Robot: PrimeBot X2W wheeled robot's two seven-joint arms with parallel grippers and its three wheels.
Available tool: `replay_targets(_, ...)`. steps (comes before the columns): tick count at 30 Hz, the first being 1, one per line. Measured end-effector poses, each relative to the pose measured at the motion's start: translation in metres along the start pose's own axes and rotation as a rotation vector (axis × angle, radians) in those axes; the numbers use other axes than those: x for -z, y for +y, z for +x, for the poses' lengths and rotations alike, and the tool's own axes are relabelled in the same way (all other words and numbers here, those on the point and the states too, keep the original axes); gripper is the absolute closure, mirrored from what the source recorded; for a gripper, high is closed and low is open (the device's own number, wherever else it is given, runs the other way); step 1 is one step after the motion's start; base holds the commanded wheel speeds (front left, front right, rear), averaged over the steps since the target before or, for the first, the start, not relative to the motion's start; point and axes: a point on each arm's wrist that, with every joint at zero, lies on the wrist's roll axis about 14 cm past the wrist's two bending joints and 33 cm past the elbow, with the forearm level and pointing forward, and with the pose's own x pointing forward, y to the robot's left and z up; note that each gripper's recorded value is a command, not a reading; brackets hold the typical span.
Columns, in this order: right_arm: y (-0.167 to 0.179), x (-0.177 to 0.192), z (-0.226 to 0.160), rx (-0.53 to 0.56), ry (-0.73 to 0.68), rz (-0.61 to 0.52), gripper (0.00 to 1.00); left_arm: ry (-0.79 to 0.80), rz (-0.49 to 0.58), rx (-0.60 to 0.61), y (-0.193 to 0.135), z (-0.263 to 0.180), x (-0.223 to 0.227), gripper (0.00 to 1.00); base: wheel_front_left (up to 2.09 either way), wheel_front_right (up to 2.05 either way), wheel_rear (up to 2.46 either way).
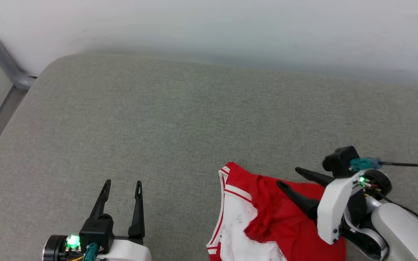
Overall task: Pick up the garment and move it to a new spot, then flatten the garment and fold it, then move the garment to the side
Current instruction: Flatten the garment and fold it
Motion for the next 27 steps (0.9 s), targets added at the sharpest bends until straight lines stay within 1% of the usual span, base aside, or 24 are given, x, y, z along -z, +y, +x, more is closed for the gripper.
replay_targets(1, -0.004, -0.005, -0.006, 0.018, -0.036, -0.007, 0.0, -0.004, -0.001, 0.008, -0.002, 0.0, -0.001, 0.0, 0.0, 0.0, 0.0)
replay_targets(3, -0.016, -0.02, -0.022, 0.069, -0.121, -0.069, 0.0, -0.007, -0.004, 0.026, -0.007, 0.0, -0.002, 0.0, 0.0, 0.0, 0.0)
replay_targets(6, -0.034, -0.045, -0.046, 0.158, -0.266, -0.123, 0.0, -0.018, -0.007, 0.049, -0.013, 0.001, -0.004, 0.0, 0.0, 0.0, 0.0)
replay_targets(8, -0.043, -0.056, -0.063, 0.22, -0.338, -0.184, 0.0, -0.029, -0.009, 0.061, -0.016, 0.001, -0.008, 0.0, 0.0, 0.0, 0.0)
replay_targets(14, -0.056, -0.076, -0.111, 0.393, -0.558, -0.23, 0.0, -0.042, -0.013, 0.093, -0.025, -0.001, -0.011, 0.0, 0.0, 0.0, 0.0)
replay_targets(16, -0.059, -0.076, -0.126, 0.45, -0.61, -0.237, 0.0, -0.046, -0.015, 0.104, -0.028, -0.002, -0.012, 0.0, 0.0, 0.0, 0.0)
replay_targets(19, -0.061, -0.068, -0.144, 0.524, -0.664, -0.206, 0.0, -0.056, -0.014, 0.119, -0.032, -0.003, -0.015, 0.0, 0.0, 0.0, 0.0)
replay_targets(21, -0.06, -0.063, -0.153, 0.567, -0.685, -0.205, 0.0, -0.064, -0.016, 0.129, -0.035, -0.002, -0.018, 0.0, 0.0, 0.0, 0.0)
replay_targets(27, -0.053, -0.038, -0.168, 0.644, -0.707, -0.13, 0.0, -0.079, -0.012, 0.153, -0.041, -0.004, -0.022, 0.0, 0.0, 0.0, 0.0)
